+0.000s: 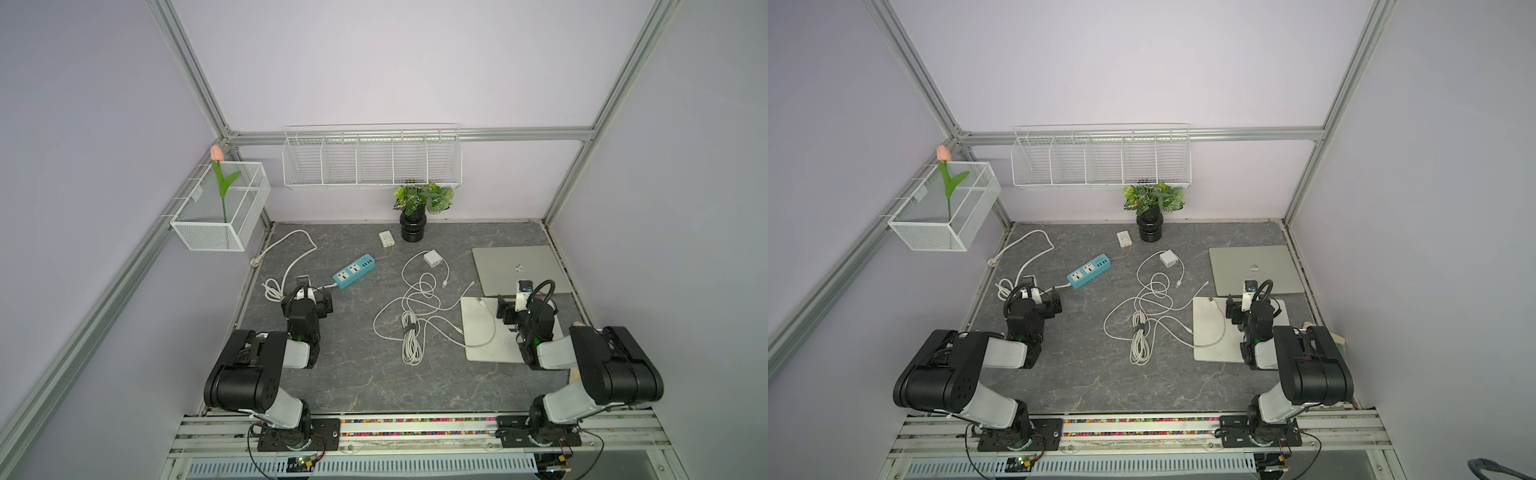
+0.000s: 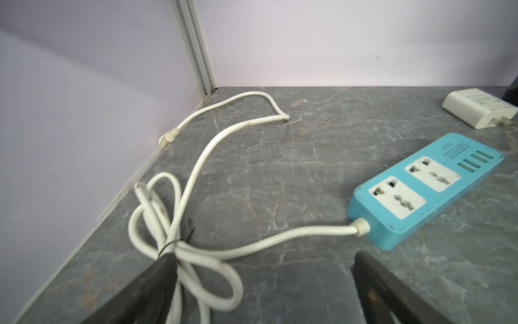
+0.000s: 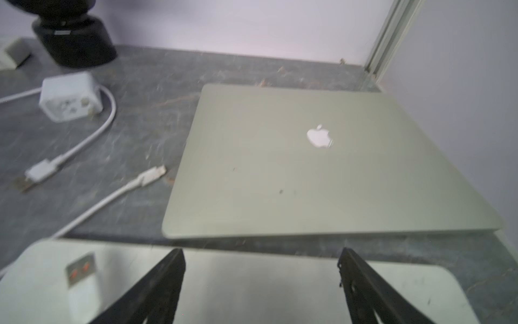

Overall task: Unplug the laptop charger
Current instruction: Reset both arms

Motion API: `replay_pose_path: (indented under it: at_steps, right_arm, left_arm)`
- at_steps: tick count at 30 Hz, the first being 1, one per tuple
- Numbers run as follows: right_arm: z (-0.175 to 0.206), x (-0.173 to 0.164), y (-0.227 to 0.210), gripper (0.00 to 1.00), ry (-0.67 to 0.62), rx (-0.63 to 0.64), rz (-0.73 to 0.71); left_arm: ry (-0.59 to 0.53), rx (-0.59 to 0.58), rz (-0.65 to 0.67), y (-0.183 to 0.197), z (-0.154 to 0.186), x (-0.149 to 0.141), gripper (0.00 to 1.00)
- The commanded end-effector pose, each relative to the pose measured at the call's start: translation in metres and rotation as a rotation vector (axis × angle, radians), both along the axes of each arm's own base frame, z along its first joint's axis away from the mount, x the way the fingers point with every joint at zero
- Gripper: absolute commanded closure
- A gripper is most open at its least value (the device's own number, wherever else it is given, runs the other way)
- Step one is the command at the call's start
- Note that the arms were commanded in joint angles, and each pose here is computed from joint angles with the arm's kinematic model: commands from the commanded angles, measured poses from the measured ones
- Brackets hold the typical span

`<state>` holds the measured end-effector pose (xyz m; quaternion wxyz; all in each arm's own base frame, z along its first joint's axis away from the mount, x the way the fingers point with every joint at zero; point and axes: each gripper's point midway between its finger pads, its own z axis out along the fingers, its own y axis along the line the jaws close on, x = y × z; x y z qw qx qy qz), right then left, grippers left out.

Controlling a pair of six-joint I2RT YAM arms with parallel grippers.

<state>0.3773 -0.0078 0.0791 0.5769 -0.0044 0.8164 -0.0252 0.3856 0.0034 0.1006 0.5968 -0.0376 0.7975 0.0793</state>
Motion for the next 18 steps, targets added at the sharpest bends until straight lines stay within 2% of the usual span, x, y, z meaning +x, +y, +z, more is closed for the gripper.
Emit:
replay_pose_path:
  at_steps: [1, 4, 9, 11, 13, 18]
  right_arm:
    - [0.013, 0.013, -0.003, 0.11, 0.005, 0.018, -0.025]
    - [0.017, 0.011, 0.003, 0.11, -0.037, 0.002, 0.007]
    - [0.021, -0.001, 0.029, 0.11, -0.096, -0.011, 0.166]
    - [0.017, 0.014, 0.029, 0.11, -0.037, 0.009, 0.171]
    - [0.013, 0.014, 0.021, 0.11, -0.001, 0.042, 0.150]
    - [0.015, 0.014, 0.020, 0.11, -0.022, 0.032, 0.139]
  left_arm:
    - [0.021, -0.090, 0.040, 0.016, 0.013, 0.018, 0.00]
    - [0.017, -0.089, 0.036, 0.015, 0.012, 0.018, 0.00]
    - [0.020, -0.089, 0.034, 0.015, 0.013, 0.018, 0.01]
    - [0.025, -0.089, 0.032, 0.015, 0.012, 0.018, 0.01]
    - [0.022, -0.089, 0.035, 0.015, 0.012, 0.018, 0.01]
    - [0.023, -0.088, 0.032, 0.015, 0.012, 0.018, 0.01]
